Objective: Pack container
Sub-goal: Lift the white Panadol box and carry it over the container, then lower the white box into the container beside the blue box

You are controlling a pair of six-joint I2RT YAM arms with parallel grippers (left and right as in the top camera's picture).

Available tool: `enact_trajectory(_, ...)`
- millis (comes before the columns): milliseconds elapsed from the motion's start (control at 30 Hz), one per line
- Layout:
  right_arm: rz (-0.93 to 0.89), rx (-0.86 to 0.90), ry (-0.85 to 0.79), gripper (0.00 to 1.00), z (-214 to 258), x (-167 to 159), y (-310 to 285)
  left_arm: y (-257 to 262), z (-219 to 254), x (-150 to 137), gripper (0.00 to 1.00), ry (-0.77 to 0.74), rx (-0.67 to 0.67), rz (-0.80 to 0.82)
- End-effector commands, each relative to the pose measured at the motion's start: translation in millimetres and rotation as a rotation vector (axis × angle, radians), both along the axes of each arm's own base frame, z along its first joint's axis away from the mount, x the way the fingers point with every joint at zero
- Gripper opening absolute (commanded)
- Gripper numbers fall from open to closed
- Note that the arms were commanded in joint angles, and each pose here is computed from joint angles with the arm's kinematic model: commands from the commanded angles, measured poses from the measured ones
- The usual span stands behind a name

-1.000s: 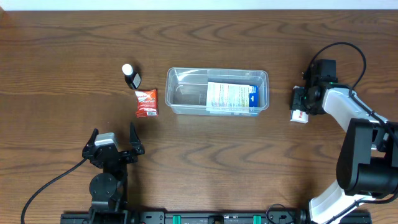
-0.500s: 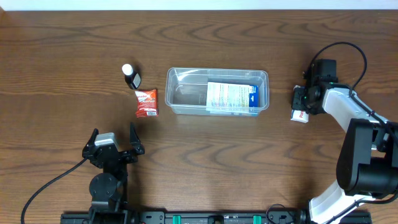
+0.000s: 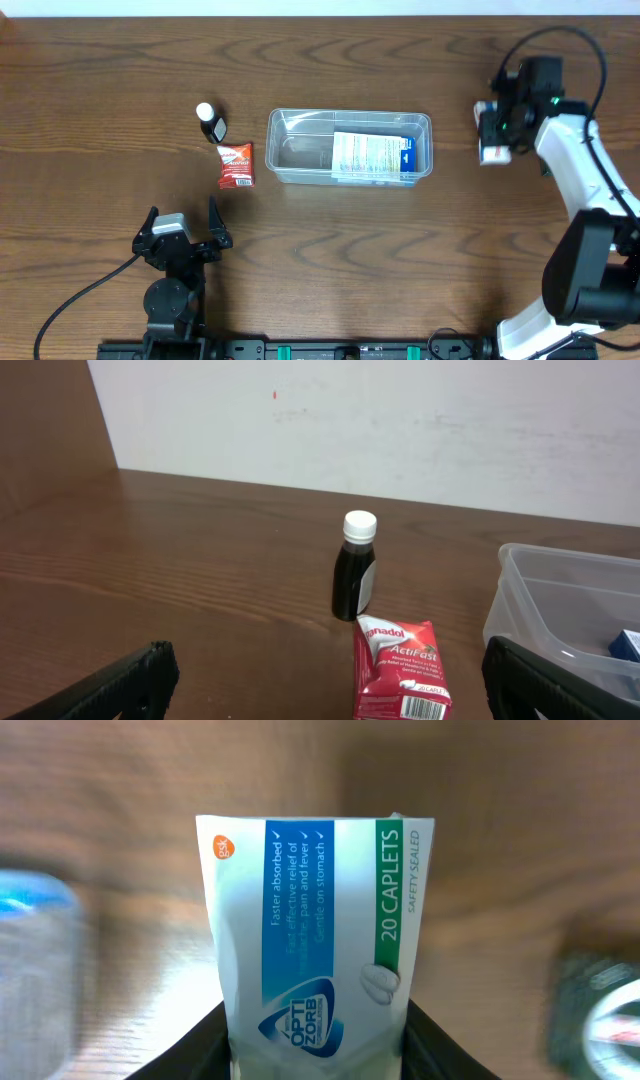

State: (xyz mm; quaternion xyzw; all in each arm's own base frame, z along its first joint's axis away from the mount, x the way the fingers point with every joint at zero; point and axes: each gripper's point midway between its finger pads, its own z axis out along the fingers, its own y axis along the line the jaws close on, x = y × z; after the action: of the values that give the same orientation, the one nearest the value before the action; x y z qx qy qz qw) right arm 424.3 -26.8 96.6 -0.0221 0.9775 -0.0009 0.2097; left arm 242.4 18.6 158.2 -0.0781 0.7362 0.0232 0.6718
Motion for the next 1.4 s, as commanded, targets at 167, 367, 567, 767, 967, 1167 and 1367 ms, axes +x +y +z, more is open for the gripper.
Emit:
enact_trajectory(167,0.472,-0.072,-0.176,0.46,96.8,23.3,84.2,1.1,-17.2,0.2,0.98,0.042,0.013,0.003)
enact_trajectory(367,0.772,-0.130,-0.231,0.43,110.1,12.8,155.4,1.1,-17.2,0.2,0.98,0.042,0.013,0.003)
enact_trajectory(567,1.025,-0.158,-0.255,0.43,106.5,-11.2,214.9,1.1,-17.2,0.2,0.98,0.042,0.013,0.003)
enact_trajectory(767,1.224,-0.210,-0.286,0.43,104.9,-27.8,246.4,1.1,-17.2,0.2,0.98,0.042,0.013,0.003)
enact_trajectory(967,1.315,-0.200,-0.285,0.45,95.7,-35.8,252.7,1.1,-17.2,0.2,0.98,0.042,0.012,0.003)
enact_trajectory(1167,1.358,-0.208,-0.231,0.42,71.3,-36.4,250.5,1.1,-17.2,0.2,0.98,0.042,0.013,0.003)
enact_trajectory(1367,1.375,-0.289,-0.145,0.34,38.2,-24.6,237.1,1.1,-17.2,0.2,0.98,0.042,0.013,0.003)
